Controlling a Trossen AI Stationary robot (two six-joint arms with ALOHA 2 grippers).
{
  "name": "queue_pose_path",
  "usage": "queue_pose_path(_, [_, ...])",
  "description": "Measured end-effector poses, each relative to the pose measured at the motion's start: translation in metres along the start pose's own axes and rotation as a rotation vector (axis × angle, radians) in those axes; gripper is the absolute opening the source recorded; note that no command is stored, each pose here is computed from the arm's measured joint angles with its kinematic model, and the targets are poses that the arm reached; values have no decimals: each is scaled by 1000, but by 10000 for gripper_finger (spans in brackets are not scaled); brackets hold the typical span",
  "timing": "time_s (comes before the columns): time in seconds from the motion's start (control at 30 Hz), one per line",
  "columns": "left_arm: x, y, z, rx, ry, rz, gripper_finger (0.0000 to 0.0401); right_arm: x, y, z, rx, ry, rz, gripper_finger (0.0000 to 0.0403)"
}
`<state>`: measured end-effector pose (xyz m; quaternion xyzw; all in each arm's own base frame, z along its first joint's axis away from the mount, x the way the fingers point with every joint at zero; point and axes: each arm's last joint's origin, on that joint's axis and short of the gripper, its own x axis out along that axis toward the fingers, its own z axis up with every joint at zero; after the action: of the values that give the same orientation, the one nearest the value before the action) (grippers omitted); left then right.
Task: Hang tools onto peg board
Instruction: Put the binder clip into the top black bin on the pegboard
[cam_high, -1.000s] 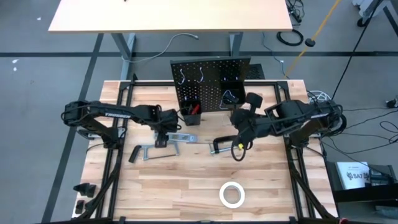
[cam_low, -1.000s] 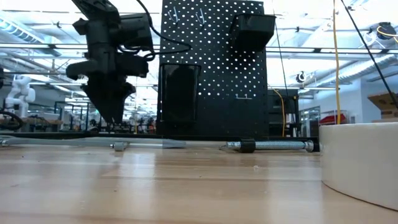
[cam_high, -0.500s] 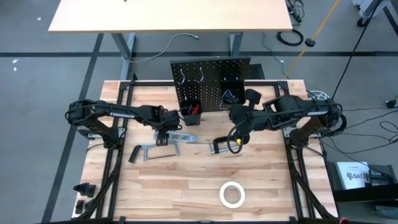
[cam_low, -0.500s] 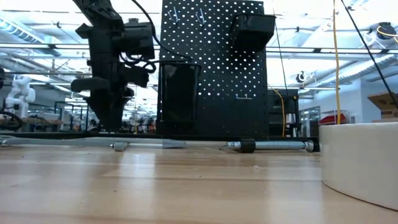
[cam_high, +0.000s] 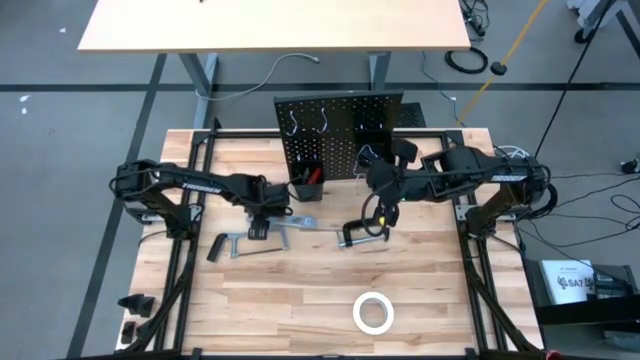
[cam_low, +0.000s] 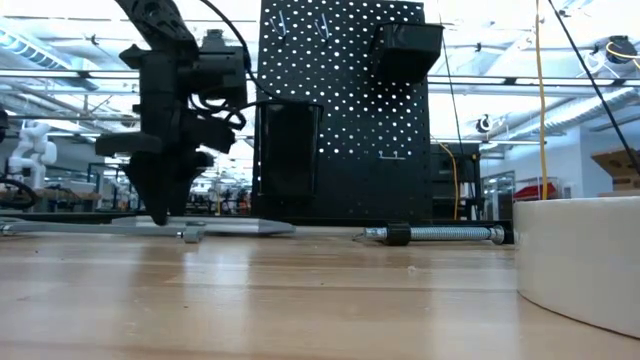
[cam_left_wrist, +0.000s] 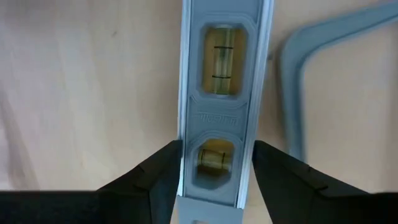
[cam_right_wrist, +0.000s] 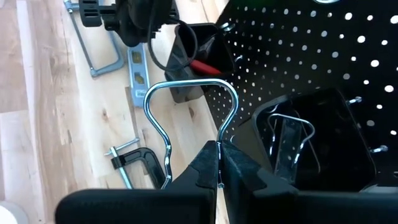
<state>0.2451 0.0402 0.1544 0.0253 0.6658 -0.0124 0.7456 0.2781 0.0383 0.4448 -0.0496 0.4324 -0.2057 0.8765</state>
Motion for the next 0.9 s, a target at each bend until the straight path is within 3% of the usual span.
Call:
queue_pose_path(0.43, [8, 1, -6, 19, -4, 14, 203, 2, -7, 4, -11, -24, -11, 1])
queue_pose_path(0.6, [9, 0, -6, 17, -9, -5, 203, 4, -30, 11, 80, -78, -48, 1])
queue_pose_path(0.9, [9, 0, -6, -7, -13, -10, 203, 22, -76, 6, 255, 34, -126, 1])
